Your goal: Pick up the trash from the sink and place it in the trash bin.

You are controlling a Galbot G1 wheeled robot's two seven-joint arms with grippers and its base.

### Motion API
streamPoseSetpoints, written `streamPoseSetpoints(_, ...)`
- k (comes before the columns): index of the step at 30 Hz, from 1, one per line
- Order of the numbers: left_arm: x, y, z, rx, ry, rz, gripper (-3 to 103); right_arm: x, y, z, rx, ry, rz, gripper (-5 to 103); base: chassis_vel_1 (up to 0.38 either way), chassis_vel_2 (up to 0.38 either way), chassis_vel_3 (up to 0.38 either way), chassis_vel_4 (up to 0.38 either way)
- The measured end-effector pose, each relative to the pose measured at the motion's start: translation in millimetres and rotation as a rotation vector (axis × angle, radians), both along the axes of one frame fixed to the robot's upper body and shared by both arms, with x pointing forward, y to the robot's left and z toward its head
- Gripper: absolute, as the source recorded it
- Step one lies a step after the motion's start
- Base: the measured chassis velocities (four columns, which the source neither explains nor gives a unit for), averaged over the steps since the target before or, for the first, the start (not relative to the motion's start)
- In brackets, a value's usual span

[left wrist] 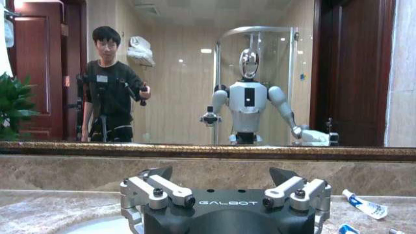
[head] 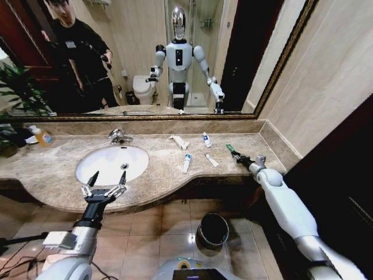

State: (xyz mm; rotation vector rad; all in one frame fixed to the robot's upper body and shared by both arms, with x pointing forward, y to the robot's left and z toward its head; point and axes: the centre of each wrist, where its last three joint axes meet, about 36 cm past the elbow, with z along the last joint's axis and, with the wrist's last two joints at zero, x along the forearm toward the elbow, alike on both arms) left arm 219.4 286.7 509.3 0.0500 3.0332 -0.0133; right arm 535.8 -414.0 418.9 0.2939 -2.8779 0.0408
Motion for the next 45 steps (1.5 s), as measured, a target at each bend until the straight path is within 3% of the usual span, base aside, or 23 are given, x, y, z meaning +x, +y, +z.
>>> streamPoseSetpoints(13, 0.0, 0.0, 0.0, 0.000, 0.000, 0.000, 100, -84.7, 50.5, 59.8, 0.005, -0.135, 0.095, 20, 0.000, 0.000, 0.000, 0.000)
streamPoseSetpoints(24, 0.0, 0.0, 0.0, 0.000, 0.000, 0.000, 100, -199.9, 62.0, 70.6, 0.037, -0.062, 0.129, 20, 0.000, 0.000, 0.000, 0.000)
streamPoseSetpoints(26, 0.0, 0.0, 0.0, 0.000, 0.000, 0.000, 100, -232.7, 59.7, 59.7, 0.061, -0.040, 0.199, 20, 0.000, 0.000, 0.000, 0.000)
streamPoseSetpoints(30, 0.0, 0.0, 0.0, 0.000, 0.000, 0.000, 100, -255.5, 56.4, 41.5, 0.071, -0.030, 0.278, 20, 0.000, 0.000, 0.000, 0.000)
streamPoseSetpoints(32, 0.0, 0.0, 0.0, 0.000, 0.000, 0.000, 100, -282.8, 56.1, 7.7, 0.113, 0.016, 0.347, 20, 0.000, 0.000, 0.000, 0.000)
streamPoseSetpoints(35, 0.0, 0.0, 0.0, 0.000, 0.000, 0.000, 100, -292.4, 62.1, -12.3, 0.126, 0.049, 0.339, 20, 0.000, 0.000, 0.000, 0.000)
streamPoseSetpoints(45, 0.0, 0.0, 0.0, 0.000, 0.000, 0.000, 100, -293.3, 53.6, -109.6, 0.026, 0.153, 0.254, 20, 0.000, 0.000, 0.000, 0.000)
